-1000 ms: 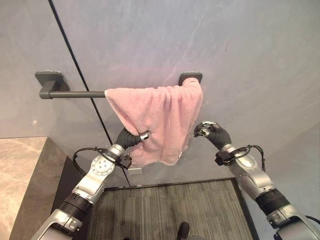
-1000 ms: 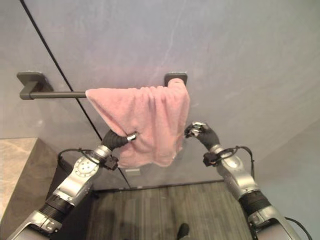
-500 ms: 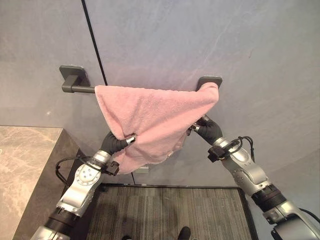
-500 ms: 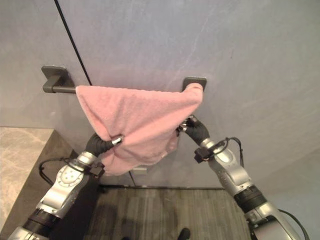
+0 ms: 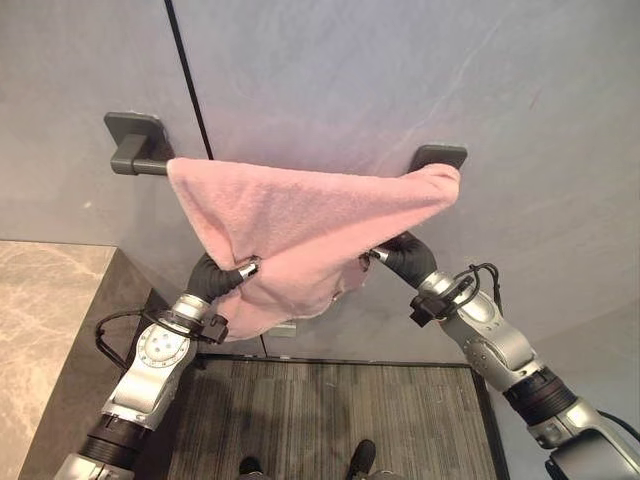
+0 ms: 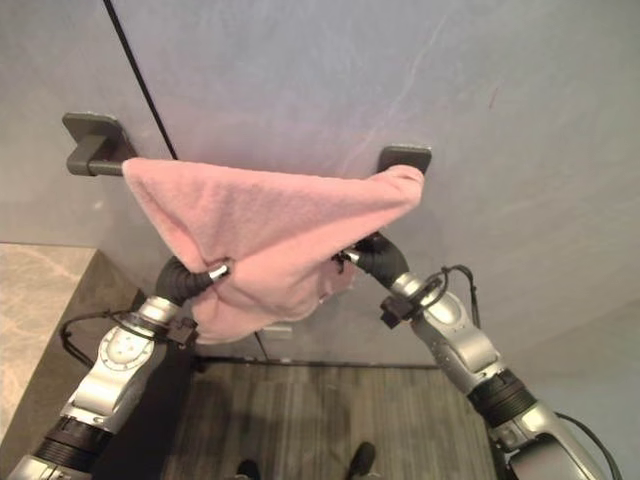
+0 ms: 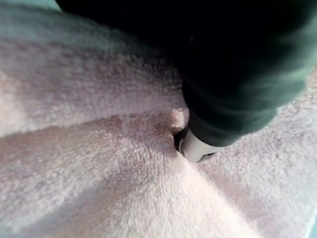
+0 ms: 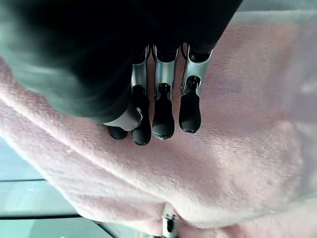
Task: Put brush and paste in cup on sink, flatten towel.
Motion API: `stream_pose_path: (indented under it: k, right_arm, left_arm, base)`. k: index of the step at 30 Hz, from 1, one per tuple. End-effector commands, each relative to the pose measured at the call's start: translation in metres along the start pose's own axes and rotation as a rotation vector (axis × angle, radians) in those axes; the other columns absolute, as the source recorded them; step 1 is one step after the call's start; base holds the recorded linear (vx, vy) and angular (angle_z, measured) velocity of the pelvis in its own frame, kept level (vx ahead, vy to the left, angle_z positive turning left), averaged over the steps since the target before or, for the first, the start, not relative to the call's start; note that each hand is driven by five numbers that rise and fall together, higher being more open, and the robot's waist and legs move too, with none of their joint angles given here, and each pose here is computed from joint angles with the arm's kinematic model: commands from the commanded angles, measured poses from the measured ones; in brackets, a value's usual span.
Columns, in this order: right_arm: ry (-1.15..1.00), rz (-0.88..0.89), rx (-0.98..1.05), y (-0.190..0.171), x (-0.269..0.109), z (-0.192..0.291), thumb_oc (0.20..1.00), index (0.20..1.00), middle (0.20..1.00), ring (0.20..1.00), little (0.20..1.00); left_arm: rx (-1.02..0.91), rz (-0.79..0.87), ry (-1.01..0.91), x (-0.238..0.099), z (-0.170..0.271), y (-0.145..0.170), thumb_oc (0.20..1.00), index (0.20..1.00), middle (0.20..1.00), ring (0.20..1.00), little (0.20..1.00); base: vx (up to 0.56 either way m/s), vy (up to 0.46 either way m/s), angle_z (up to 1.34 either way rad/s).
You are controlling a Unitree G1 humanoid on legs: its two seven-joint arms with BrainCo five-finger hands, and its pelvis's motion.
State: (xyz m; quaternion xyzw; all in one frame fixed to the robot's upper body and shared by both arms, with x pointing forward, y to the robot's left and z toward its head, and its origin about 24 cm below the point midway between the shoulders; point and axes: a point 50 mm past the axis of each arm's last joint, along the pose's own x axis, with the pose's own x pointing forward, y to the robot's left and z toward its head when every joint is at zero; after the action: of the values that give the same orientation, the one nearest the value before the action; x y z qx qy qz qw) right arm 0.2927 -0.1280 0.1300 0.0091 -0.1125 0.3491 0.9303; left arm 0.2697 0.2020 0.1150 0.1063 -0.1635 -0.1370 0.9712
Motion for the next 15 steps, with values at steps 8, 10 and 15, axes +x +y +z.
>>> stream_pose_path:
  k: [8,10,15]
  right_arm:
    - [-0.311,0.050,-0.290,0.020,-0.021,0.078,0.200,0.200,0.200,0.200,0.200]
    - [-0.311,0.060,-0.308,0.023,-0.026,0.079,0.200,0.200,0.200,0.200,0.200]
    - [-0.256,0.085,-0.272,0.027,-0.016,0.065,0.200,0.200,0.200,0.200,0.200]
  left_arm:
    - [0.012,0.115,-0.054,-0.023,0.017,0.025,0.200,0.200,0.200,0.200,0.200]
    - [0.018,0.130,-0.033,-0.026,0.013,0.026,0.200,0.200,0.200,0.200,0.200]
    - [0.020,0.131,-0.025,-0.025,0.011,0.023,0.200,0.200,0.200,0.200,0.200]
  base:
    - [0.03,0.031,-0.09]
    - [0.01,0.004,-0.03]
    - [0.00,0.001,-0.05]
